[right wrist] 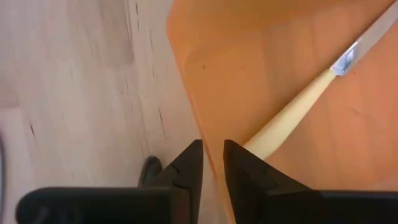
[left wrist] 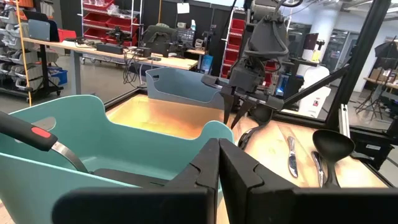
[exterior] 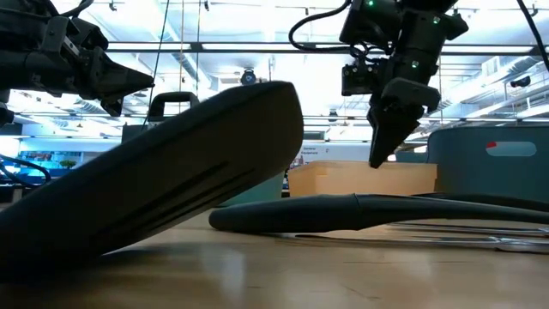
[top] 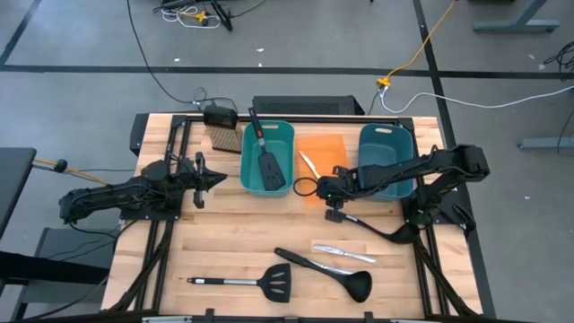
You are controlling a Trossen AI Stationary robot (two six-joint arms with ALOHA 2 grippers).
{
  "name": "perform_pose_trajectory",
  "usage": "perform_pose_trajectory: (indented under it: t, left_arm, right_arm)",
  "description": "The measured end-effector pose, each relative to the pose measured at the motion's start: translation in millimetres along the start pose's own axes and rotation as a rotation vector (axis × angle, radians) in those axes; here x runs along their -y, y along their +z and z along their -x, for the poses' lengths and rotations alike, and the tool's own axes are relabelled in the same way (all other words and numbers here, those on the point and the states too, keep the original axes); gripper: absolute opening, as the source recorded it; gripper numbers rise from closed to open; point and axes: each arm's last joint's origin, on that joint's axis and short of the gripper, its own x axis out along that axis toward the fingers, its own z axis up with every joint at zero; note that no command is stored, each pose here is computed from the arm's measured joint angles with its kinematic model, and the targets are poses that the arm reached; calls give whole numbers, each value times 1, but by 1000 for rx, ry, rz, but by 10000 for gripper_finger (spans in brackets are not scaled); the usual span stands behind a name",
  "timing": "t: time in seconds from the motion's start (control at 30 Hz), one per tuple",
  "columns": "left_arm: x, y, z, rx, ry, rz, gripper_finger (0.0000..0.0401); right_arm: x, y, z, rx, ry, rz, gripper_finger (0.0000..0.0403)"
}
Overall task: Pick & Place Kitchen Items
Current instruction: Adjust the orange bin
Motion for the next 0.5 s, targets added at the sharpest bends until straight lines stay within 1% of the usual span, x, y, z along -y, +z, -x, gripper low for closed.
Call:
perform_pose_trajectory:
  t: [0.17, 0.33, 0.43, 0.5]
  left_arm:
    - [0, 0, 0, 0, 0, 0, 14]
    - [0, 0, 0, 0, 0, 0, 14]
    - [0, 0, 0, 0, -1, 0, 14]
    - [0, 0, 0, 0, -1, 0, 14]
  right_arm:
    - [-2, 7, 0, 69, 30, -32, 64]
    - [-2, 8, 0, 82, 28, -29, 66]
    - [-2, 8, 1, 85, 1, -1, 75]
    - [-2, 10, 3, 86, -23, 16, 90]
